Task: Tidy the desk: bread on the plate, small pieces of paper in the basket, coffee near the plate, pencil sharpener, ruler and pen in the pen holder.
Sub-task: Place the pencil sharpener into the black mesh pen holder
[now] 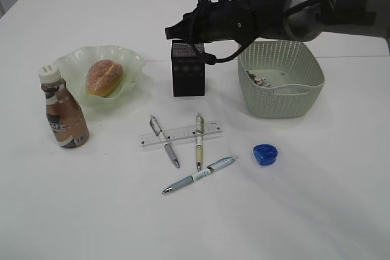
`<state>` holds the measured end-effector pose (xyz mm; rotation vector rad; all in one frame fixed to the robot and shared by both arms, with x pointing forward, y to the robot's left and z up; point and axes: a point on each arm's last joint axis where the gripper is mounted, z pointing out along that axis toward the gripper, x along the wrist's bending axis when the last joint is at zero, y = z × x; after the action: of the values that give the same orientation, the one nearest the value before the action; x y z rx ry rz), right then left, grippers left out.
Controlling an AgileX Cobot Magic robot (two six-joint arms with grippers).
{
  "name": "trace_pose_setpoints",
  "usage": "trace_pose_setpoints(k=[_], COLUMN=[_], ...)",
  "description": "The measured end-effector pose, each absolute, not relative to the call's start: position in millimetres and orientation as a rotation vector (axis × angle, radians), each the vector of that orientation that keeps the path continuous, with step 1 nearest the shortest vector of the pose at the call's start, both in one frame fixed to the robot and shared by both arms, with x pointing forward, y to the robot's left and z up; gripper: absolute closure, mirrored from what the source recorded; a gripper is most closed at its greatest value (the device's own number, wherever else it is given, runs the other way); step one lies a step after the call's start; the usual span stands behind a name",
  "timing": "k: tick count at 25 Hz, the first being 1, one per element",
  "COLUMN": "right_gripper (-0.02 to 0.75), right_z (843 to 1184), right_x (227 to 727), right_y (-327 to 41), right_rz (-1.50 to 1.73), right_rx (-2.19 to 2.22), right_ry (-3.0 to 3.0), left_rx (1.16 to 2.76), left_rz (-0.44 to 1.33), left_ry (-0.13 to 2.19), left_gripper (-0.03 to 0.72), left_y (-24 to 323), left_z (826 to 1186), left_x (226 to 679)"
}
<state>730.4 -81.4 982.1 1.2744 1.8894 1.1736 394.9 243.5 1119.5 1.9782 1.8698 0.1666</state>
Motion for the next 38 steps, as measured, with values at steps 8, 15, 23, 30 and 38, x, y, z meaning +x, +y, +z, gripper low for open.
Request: trace_pose_setpoints(k=[8, 15, 23, 30, 38], right_gripper=[0.547, 0.491, 0.417, 0.416, 0.416], right_z=[979.6, 973.2, 976.2, 977.5, 1039.5], right_x=[731.6, 734.1, 735.3, 735.7, 717.8], right_y=[-80.7, -80.3, -79.3, -80.7, -91.7], right_rz=[1.178, 1.180, 1.212, 1.208, 1.133], right_rx=[1.275, 1.272, 1.248, 1.252, 1.359], right_ry=[1.887, 1.886, 1.860, 1.859, 1.899], left_rx=[1.978, 1.978, 1.978, 1.978, 1.981], left_rz=[0.167, 0.167, 0.167, 0.167, 0.172], left_ry=[1.870, 1.870, 1.870, 1.870, 1.871], left_gripper=[0.328, 0.328, 0.334, 0.357, 0.360], left_y=[243.5, 243.5, 243.5, 243.5, 244.0], left_z=[1119.5, 1119.5, 1119.5, 1119.5, 1119.4], left_x=[394.9, 394.9, 394.9, 394.9, 394.9])
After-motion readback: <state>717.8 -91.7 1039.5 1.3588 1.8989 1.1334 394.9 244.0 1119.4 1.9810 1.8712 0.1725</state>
